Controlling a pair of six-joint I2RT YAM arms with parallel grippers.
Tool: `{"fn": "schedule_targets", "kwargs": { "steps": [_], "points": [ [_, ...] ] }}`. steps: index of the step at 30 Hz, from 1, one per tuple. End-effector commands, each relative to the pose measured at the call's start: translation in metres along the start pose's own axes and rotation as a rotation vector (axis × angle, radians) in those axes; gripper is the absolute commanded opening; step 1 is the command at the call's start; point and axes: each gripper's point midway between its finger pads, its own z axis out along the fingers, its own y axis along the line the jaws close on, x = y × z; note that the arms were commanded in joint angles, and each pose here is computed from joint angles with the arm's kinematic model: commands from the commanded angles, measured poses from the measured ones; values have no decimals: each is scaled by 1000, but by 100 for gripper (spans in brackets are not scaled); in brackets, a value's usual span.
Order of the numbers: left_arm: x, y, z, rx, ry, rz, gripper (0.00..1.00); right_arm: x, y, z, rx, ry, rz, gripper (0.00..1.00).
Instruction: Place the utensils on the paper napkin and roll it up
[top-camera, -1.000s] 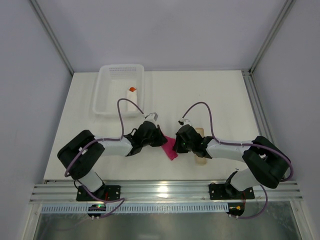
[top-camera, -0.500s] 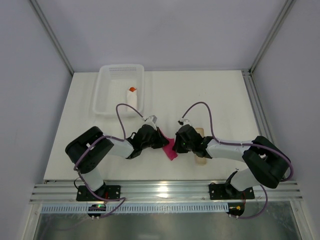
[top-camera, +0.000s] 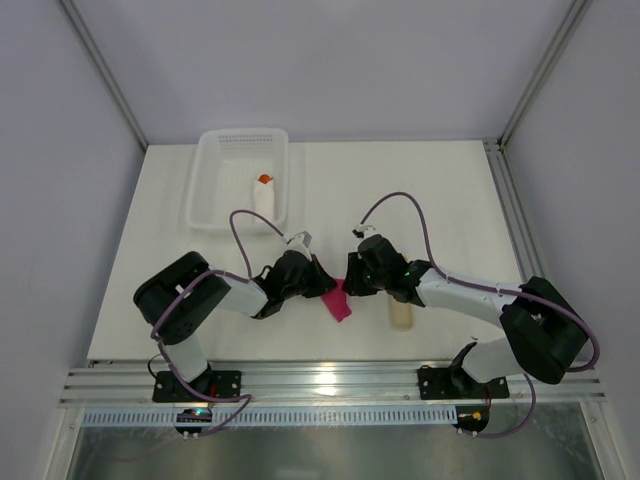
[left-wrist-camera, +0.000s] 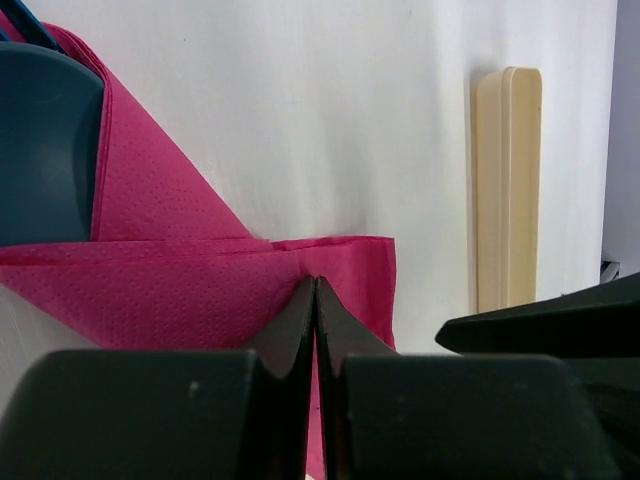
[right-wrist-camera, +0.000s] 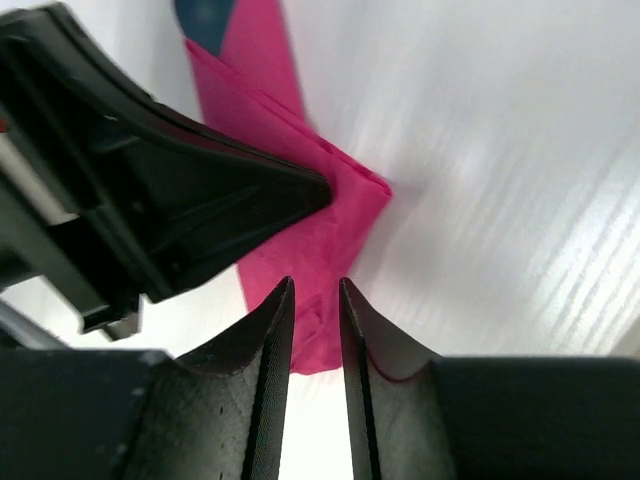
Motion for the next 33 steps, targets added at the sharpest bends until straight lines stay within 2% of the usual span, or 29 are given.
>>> {"fn": "schedule_targets", "kwargs": {
  "steps": [1,5,7,12,21,33],
  "points": [
    [29,54,-6,-162,75,25,0,-22,32,-13,-141,-23,-84,29],
    [28,53,-7,-160,77,33,0,-18,56,-13,-291,0,-122,24],
    [28,52,-7,-158,75,35,0,-10,75,-14,-408,48,-144,18],
    [28,52,-9,-163,81,41,0,5,75,7,-445,113,-126,7],
    [31,57,-11,-182,97,54,0,33,50,29,-435,177,-41,5],
    [37,60,-9,-185,132,53,0,81,27,23,-442,213,59,4]
  ]
}}
